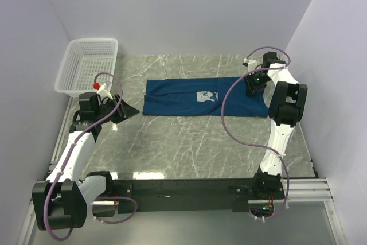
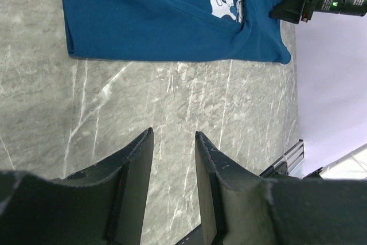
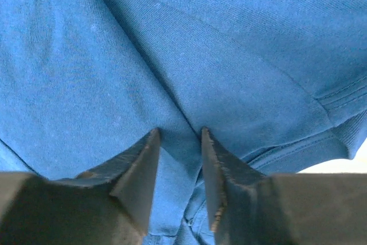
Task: Fold and stack the t-shirts
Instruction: Fold the tshirt
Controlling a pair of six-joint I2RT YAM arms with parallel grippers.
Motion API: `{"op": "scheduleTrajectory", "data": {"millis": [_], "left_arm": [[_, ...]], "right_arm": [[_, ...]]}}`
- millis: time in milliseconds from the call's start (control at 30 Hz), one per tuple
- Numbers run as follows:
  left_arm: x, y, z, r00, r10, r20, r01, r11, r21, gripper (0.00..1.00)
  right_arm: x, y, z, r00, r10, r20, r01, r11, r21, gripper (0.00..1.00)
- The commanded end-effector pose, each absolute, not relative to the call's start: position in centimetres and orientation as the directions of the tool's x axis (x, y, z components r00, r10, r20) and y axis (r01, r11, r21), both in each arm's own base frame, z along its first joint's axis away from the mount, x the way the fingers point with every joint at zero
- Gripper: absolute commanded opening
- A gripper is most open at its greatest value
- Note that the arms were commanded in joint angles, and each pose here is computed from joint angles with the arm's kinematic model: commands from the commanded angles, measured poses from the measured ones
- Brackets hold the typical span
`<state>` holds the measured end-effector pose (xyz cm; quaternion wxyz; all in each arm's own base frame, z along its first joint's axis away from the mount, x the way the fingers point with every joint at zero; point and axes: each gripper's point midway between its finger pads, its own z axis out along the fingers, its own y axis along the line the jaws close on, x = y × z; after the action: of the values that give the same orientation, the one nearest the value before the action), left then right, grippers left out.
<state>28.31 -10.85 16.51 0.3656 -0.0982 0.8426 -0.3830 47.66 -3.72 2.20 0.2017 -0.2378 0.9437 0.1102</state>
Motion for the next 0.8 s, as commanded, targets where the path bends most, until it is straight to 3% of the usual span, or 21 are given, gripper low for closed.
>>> {"op": "scheduleTrajectory", "data": {"millis": [0, 100, 333, 500, 633, 767], "left_arm": [[28.6, -10.9, 17.2, -0.697, -0.433, -0.572, 0.158, 0.685, -0.712, 0.41], [28.6, -10.9, 17.2, -0.697, -0.433, -0.572, 0.158, 0.685, -0.712, 0.41], [28.6, -11.0, 17.2, -0.697, -0.433, -0.571, 0.16, 0.682, -0.713, 0.41], [28.5, -11.0, 17.2, -0.699, -0.432, -0.57, 0.162, 0.681, -0.714, 0.41], [28.5, -11.0, 17.2, -0.698, -0.432, -0.57, 0.162, 0.681, -0.714, 0.41], [28.6, -11.0, 17.3, -0.695, -0.432, -0.574, 0.164, 0.683, -0.712, 0.41]], "right_arm": [[47.9, -3.5, 3.2, -0.786, -0.421, -0.452, -0.521, 0.845, 0.12, 0.4], [47.5, -3.2, 3.7, -0.774, -0.426, -0.468, -0.534, 0.837, 0.12, 0.31], [47.6, -3.1, 7.1, -0.733, -0.423, -0.532, -0.539, 0.839, 0.076, 0.18], [47.4, -3.0, 8.3, -0.717, -0.429, -0.549, -0.544, 0.837, 0.056, 0.18], [47.4, -3.4, 8.1, -0.727, -0.43, -0.535, -0.532, 0.845, 0.045, 0.27], [47.2, -3.4, 7.4, -0.739, -0.426, -0.523, -0.526, 0.849, 0.052, 0.29]]}}
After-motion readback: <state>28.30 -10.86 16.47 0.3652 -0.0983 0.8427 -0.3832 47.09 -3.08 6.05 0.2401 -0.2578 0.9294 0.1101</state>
